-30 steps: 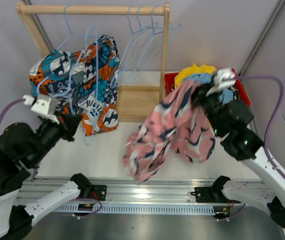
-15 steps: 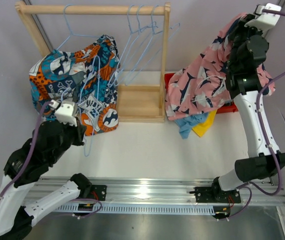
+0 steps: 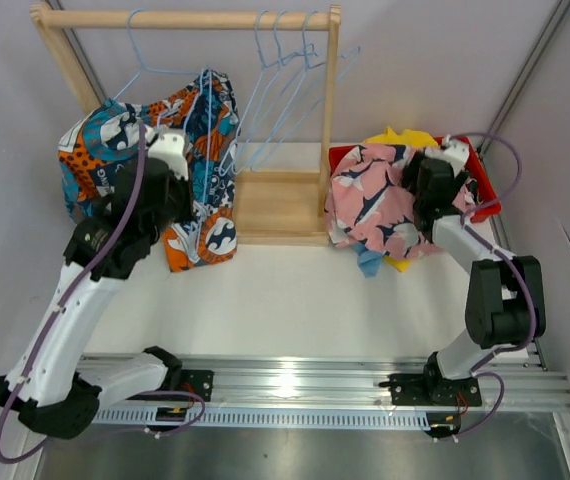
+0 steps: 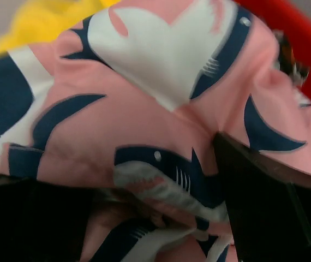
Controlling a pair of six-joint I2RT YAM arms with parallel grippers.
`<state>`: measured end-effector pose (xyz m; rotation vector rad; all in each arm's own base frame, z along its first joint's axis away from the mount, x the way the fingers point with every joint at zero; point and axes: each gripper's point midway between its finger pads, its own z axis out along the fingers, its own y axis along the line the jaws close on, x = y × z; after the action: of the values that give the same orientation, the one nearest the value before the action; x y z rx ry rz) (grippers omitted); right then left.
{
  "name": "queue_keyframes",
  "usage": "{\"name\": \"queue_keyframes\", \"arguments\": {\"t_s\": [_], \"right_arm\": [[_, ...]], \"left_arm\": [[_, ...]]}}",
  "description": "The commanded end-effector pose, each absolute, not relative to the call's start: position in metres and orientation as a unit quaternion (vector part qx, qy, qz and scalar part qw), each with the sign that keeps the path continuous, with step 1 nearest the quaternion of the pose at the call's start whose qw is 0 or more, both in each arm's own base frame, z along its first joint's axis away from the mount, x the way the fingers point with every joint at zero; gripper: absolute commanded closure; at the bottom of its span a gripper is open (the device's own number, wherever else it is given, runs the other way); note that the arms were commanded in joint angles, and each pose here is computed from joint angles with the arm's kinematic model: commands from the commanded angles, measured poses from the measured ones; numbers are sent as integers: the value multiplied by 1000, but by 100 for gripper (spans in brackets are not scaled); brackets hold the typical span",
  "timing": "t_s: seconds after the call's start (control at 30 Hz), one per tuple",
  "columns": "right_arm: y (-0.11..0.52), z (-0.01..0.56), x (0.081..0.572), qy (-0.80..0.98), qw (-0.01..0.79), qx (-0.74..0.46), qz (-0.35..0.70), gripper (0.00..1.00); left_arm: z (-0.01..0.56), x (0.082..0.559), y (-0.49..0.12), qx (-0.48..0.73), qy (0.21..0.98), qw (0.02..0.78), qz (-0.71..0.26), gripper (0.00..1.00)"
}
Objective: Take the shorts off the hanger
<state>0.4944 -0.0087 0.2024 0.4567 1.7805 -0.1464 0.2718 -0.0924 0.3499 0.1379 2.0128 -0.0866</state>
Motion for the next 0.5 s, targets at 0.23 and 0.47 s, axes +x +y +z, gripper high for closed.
{"name": "queue_keyframes", "arguments": {"t_s": [0.23, 0.47], "right_arm": [[77, 182, 386, 745, 618, 242, 73, 12], [95, 164, 349, 749, 617, 227, 88, 12]], "left_arm": [[489, 334, -113, 69, 760, 642, -71, 100], [555, 320, -113, 51, 712, 692, -109, 100]]}}
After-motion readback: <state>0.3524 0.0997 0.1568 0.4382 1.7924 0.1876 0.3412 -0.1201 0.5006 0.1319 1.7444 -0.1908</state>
